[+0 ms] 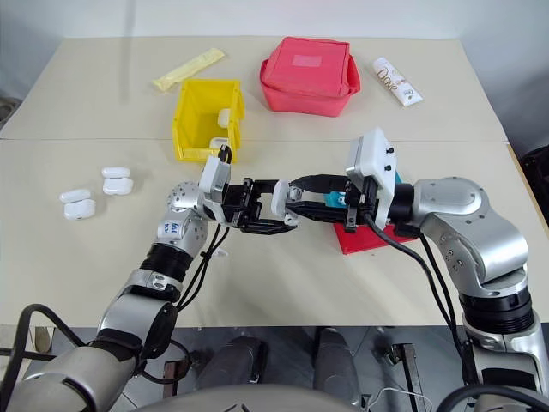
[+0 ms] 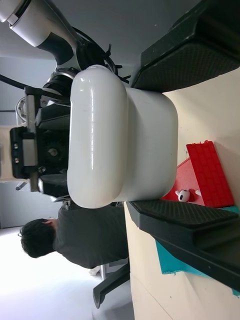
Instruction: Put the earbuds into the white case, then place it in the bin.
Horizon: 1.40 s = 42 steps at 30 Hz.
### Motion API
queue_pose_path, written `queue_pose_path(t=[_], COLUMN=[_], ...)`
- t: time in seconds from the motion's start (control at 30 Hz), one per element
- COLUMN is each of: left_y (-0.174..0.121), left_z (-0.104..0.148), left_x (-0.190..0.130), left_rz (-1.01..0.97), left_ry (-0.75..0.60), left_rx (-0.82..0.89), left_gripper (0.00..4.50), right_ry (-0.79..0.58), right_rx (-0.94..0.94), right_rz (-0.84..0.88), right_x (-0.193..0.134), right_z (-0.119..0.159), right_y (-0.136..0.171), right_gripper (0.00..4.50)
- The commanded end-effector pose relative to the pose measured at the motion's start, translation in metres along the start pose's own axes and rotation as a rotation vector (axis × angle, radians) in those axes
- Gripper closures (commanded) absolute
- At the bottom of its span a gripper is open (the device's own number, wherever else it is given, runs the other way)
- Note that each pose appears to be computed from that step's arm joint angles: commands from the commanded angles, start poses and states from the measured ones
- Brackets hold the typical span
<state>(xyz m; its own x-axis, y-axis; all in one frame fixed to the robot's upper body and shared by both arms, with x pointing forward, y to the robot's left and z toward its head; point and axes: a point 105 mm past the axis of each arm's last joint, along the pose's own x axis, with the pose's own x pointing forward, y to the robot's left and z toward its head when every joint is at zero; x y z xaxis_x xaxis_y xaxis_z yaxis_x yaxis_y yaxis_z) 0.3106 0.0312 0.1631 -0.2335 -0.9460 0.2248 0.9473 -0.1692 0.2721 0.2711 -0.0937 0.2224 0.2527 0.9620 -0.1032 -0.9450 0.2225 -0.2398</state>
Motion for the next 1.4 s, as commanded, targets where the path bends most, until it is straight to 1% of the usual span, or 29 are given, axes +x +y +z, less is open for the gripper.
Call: queue_pose_path(t=[0.03, 0.37, 0.53, 0.63, 0.83, 1.1, 1.4], left_y=[-0.006, -0.003, 0.001, 0.004, 0.007, 0.009, 0.009], left_z=[0.008, 0.008, 0.005, 0.005, 0.007, 0.007, 0.007], left_x=[0.003, 0.004, 0.002, 0.004, 0.007, 0.009, 0.009], left_rz=[-0.078, -0.069, -0.042, -0.032, -0.024, -0.027, -0.028], left_ry=[-0.023, -0.021, -0.012, -0.019, -0.037, -0.044, -0.044], left_rx=[0.035, 0.037, 0.03, 0.027, 0.023, 0.019, 0.019], left_gripper=[1.72, 1.72, 1.72, 1.72, 1.72, 1.72, 1.72], right_ry=[-0.023, -0.023, -0.006, 0.023, 0.098, 0.129, 0.11], right_rx=[-0.035, -0.053, -0.087, -0.082, -0.073, -0.087, -0.104], right_rz=[0.02, 0.008, -0.04, -0.052, -0.089, -0.175, -0.217], right_x=[0.001, -0.001, -0.008, -0.01, -0.013, -0.019, -0.021], right_z=[0.011, 0.016, 0.026, 0.025, 0.014, 0.013, 0.022], right_y=[0.003, 0.0, 0.0, 0.009, 0.018, 0.013, 0.009], right_gripper=[2.71, 2.71, 2.71, 2.71, 2.71, 2.71, 2.71])
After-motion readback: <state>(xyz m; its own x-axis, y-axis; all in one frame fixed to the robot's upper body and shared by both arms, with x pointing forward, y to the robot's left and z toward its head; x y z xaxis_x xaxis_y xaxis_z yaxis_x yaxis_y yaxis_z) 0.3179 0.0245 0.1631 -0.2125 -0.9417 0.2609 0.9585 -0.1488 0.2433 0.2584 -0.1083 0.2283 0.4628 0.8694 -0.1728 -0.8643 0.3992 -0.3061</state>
